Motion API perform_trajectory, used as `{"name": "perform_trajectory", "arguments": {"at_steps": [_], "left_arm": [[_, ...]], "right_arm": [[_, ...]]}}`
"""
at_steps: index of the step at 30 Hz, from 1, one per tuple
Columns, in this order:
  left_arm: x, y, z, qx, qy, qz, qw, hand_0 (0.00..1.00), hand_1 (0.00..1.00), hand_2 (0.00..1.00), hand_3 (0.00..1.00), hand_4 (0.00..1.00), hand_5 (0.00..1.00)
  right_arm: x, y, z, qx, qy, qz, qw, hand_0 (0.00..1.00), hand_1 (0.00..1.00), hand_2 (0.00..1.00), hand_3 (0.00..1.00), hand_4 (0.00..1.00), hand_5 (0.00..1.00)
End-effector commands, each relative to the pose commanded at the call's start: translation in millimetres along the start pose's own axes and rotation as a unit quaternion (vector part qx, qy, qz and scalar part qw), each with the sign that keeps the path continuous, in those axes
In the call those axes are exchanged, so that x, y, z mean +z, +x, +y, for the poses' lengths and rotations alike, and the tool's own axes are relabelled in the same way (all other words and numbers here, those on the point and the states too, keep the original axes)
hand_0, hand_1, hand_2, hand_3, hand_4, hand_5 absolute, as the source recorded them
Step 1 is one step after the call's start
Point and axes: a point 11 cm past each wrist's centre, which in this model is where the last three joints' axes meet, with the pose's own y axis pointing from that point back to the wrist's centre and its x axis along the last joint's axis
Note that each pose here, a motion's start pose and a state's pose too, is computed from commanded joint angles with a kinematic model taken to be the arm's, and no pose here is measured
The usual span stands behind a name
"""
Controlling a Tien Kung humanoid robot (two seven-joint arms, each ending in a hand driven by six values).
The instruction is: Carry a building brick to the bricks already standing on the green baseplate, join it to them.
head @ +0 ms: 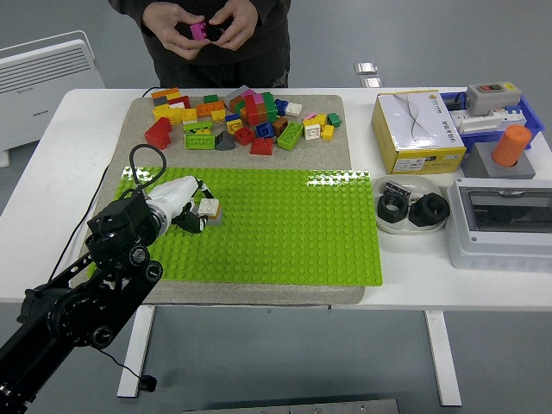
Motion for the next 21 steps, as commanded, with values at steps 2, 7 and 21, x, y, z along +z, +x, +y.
{"name": "perform_trajectory", "arguments": {"at_steps": [2,7,21], "left_arm": [[1.0,0.7,0.5,0.003,-0.002,0.001,1.000,0.210,0.002,0.052,0.319,0.324,0.002],[2.8,1.8,1.4,0.006,-0.005,0.001,1.000,0.212,0.002,0.051,0.297,0.323,0.002],[1.3,2.5,1.7,0.010,0.002,0.000,1.000,0.212,0.002,0.049,0.297,0.321,0.002]], "right_arm": [[0.1,0.0,0.0,0.000,0.000,0.000,1.000,0.609,0.587,0.604,0.639,0.858,0.998],[0.4,0.0,0.0,0.000,0.000,-0.001,1.000,0.609,0.587,0.600,0.638,0.860,0.998],[1.2,-0.1,-0.1,0.000,-0.001,-0.001,1.000,0.608,0.586,0.599,0.638,0.860,0.998]]}}
